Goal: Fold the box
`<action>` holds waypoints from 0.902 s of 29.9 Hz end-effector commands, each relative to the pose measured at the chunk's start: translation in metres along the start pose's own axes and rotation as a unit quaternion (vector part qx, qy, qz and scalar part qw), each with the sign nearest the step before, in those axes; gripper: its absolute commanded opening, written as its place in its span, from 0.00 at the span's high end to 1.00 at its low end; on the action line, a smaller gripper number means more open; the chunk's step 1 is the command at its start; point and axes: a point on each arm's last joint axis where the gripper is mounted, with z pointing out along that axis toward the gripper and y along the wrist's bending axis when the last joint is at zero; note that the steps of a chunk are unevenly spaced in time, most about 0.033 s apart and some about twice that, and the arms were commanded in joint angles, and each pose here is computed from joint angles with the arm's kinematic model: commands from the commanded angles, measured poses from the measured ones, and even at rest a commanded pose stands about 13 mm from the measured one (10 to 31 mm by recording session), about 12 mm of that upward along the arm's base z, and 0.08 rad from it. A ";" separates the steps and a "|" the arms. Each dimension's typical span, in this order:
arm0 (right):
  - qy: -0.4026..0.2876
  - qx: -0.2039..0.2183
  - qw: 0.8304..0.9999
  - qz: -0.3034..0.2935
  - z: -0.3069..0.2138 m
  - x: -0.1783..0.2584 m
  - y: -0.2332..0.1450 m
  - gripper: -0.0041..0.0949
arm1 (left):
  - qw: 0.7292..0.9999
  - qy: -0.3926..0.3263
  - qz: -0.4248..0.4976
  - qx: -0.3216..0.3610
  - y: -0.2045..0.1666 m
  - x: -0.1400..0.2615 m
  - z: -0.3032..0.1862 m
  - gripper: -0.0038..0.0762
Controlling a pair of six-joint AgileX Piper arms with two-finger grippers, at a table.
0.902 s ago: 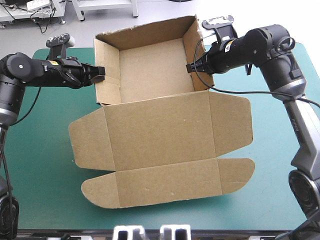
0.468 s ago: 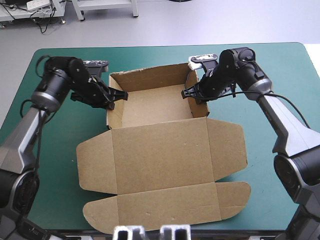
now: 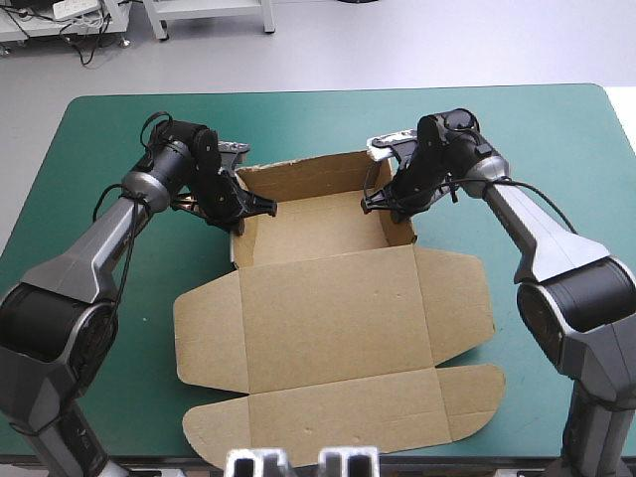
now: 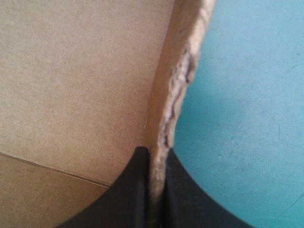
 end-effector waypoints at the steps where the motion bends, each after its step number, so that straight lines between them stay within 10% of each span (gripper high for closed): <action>1: 0.002 0.041 0.998 -0.043 -0.018 0.002 -0.007 0.97 | 0.999 0.011 0.016 -0.027 0.004 0.001 -0.004 0.95; 12: -0.011 0.099 0.991 -0.086 -0.030 -0.004 -0.015 0.59 | 1.000 -0.006 -0.010 -0.026 0.004 -0.005 -0.012 0.68; 19: -0.035 0.120 0.988 -0.092 -0.047 -0.008 -0.017 0.51 | 0.992 0.000 -0.123 0.023 0.016 -0.007 -0.013 0.47; 27: -0.061 0.143 0.973 -0.172 -0.080 -0.001 -0.015 0.51 | 0.966 0.016 -0.211 0.146 0.026 -0.011 -0.021 0.46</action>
